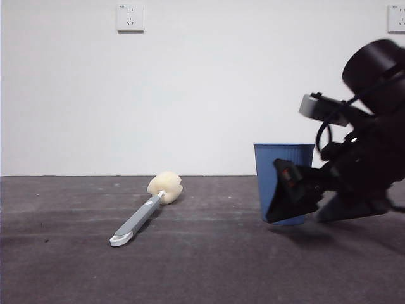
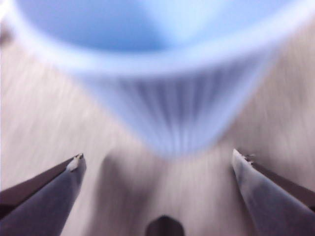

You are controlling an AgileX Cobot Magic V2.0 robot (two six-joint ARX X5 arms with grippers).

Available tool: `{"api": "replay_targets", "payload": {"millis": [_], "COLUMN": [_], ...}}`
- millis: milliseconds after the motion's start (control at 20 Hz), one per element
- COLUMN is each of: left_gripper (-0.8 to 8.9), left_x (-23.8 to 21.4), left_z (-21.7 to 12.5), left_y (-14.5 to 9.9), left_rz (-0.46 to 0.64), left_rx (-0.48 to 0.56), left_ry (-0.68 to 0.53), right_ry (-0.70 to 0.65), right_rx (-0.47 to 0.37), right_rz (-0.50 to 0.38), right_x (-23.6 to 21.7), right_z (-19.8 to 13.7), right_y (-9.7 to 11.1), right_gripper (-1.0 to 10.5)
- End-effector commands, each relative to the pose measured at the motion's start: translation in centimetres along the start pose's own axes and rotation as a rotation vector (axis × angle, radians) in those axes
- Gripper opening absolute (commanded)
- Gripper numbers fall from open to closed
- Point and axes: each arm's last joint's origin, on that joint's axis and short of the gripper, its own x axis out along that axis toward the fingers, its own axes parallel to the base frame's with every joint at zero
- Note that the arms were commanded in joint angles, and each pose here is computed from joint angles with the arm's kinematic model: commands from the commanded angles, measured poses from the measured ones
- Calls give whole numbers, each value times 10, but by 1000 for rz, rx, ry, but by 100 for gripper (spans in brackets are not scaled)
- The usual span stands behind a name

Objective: Pick up the cup brush,pick up the cup,insert the brush into the cup,clean the cup,put the cup brush back,put the cup back to the fixed position on the table

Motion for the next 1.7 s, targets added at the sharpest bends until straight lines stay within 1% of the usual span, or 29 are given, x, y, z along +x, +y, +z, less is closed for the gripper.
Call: {"api": "replay_targets", "payload": {"millis": [50, 100, 150, 250, 400, 550, 650, 700, 800, 850, 900, 950, 1050, 1250, 1700], "left_gripper": [311, 311, 311, 311, 311, 311, 309, 291, 134, 71, 1, -9, -9, -9, -8], "left_x": [1, 1, 1, 1, 1, 1, 1, 1, 1, 1, 1, 1, 1, 1, 1], "left_z": [-1, -1, -1, -1, -1, -1, -1, -1, -1, -1, -2, -2, -3, -3, -3], "left_y": [1, 0, 0, 0, 0, 0, 0, 0, 0, 1, 1, 1, 1, 1, 2], "left_rz": [3, 3, 3, 3, 2, 1, 1, 1, 0, 2, 4, 6, 9, 11, 13], "left_rx": [1, 0, 0, 1, 17, 23, 23, 23, 23, 24, 24, 24, 25, 26, 25], "left_ry": [-2, -3, -3, -3, -3, -3, -2, -1, 0, 3, 7, 11, 18, 23, 22], "right_ry": [35, 41, 44, 31, -11, -26, -10, 2, 12, 8, -3, -14, -15, 57, 65], "right_rx": [40, 46, 69, 102, 142, 154, 157, 159, 160, 152, 146, 141, 141, 164, 173], "right_rz": [1, 1, 2, 45, 137, 154, 169, 169, 177, 208, 256, 292, 301, 297, 290], "right_x": [-23, -37, -51, -84, -135, -184, -212, -224, -243, -249, -254, -257, -259, -257, -256], "right_z": [2, 5, 7, 11, 10, 15, 22, 27, 36, 40, 43, 46, 46, 41, 41], "right_y": [4, 7, 9, 17, 30, 40, 45, 47, 50, 52, 54, 55, 56, 56, 55], "right_gripper": [504, 504, 504, 504, 495, 404, 401, 348, 117, 47, -16, -17, -17, -16, 3]}}
